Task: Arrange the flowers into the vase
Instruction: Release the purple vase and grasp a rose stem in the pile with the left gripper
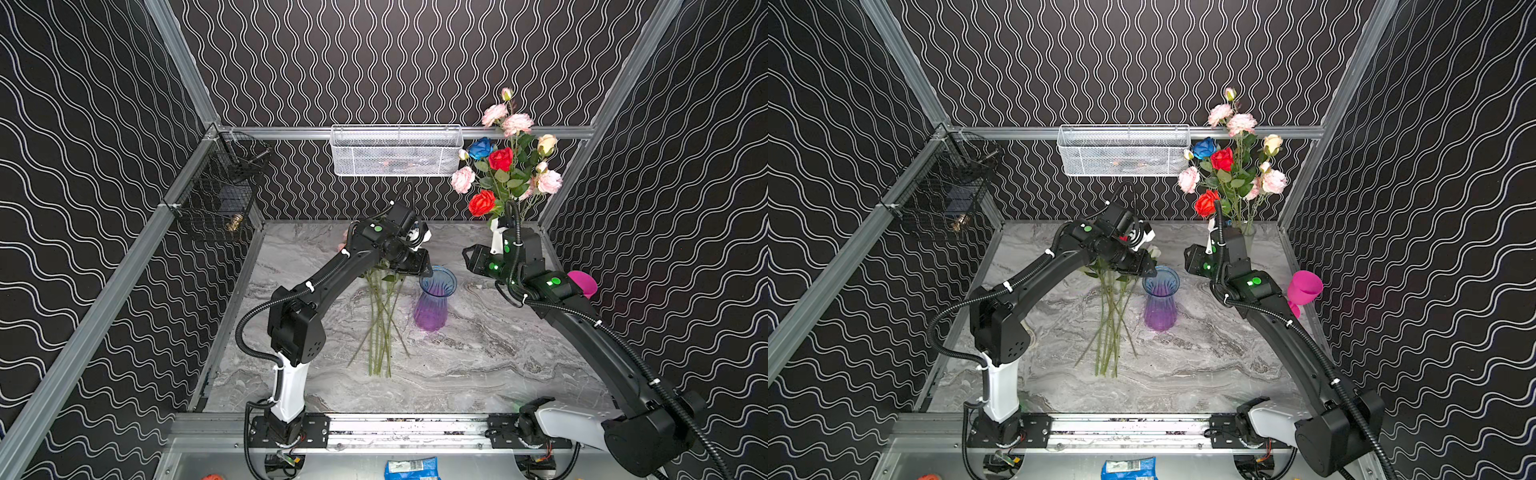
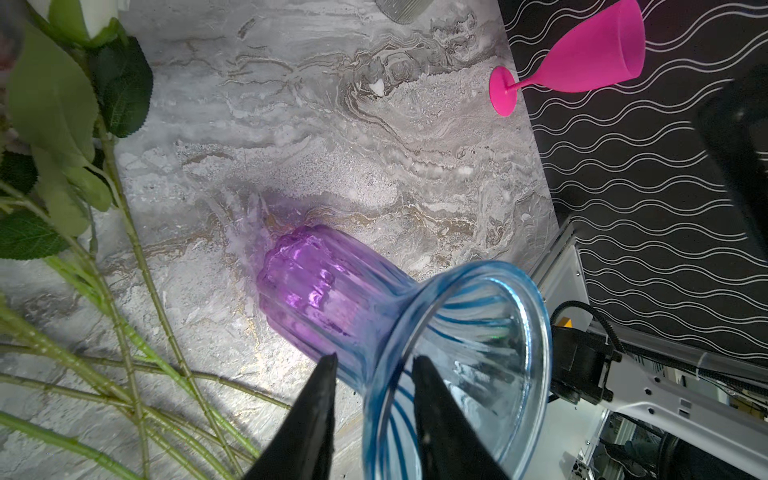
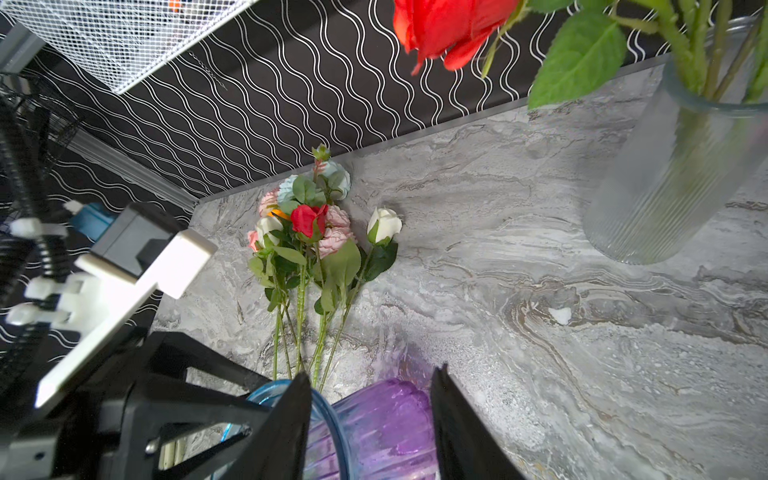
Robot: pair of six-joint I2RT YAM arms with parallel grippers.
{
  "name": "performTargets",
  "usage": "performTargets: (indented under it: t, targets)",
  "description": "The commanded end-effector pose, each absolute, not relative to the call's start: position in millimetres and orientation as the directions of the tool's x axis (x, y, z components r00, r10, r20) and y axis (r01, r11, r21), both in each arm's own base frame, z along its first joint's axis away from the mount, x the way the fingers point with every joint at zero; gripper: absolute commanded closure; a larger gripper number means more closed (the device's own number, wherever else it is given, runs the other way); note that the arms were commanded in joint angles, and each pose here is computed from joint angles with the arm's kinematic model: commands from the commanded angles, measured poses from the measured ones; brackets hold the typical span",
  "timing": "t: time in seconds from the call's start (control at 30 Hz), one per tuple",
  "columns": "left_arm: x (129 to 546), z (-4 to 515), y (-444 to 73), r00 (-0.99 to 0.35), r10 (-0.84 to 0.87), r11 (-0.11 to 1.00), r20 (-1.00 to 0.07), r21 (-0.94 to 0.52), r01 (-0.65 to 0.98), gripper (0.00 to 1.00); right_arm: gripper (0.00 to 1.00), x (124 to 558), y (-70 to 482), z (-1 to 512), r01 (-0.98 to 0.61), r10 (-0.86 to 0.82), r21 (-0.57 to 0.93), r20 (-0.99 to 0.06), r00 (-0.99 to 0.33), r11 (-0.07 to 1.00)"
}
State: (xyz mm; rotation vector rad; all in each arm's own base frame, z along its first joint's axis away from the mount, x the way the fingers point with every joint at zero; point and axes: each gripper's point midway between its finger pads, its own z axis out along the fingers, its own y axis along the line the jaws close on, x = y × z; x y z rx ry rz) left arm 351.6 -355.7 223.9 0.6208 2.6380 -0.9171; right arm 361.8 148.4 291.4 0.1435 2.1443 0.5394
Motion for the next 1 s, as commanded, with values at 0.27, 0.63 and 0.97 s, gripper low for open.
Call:
performTargets:
  t: [0.27, 0.63, 0.97]
  targets:
    - [365, 364, -233, -0.670, -0.054, 0.742, -0.740, -0.479, 0.469, 0.56, 0.52, 354, 151, 318, -0.151, 0.295, 0.441, -0.780, -0.551, 0.885]
    - [341, 162, -179, -0.794, -0.192, 0.853, -0.577, -0.498, 0.156, 0.48, 0.61, 318, 179, 315, -0.288, 0.287, 0.496, -0.789, -0.544, 0.819]
    - [380, 110, -206, -0.830, -0.195, 0.826, -0.523, -0.544, 0.148, 0.56, 0.65, 309, 178, 267, -0.250, 0.242, 0.476, -0.752, -0.613, 0.843]
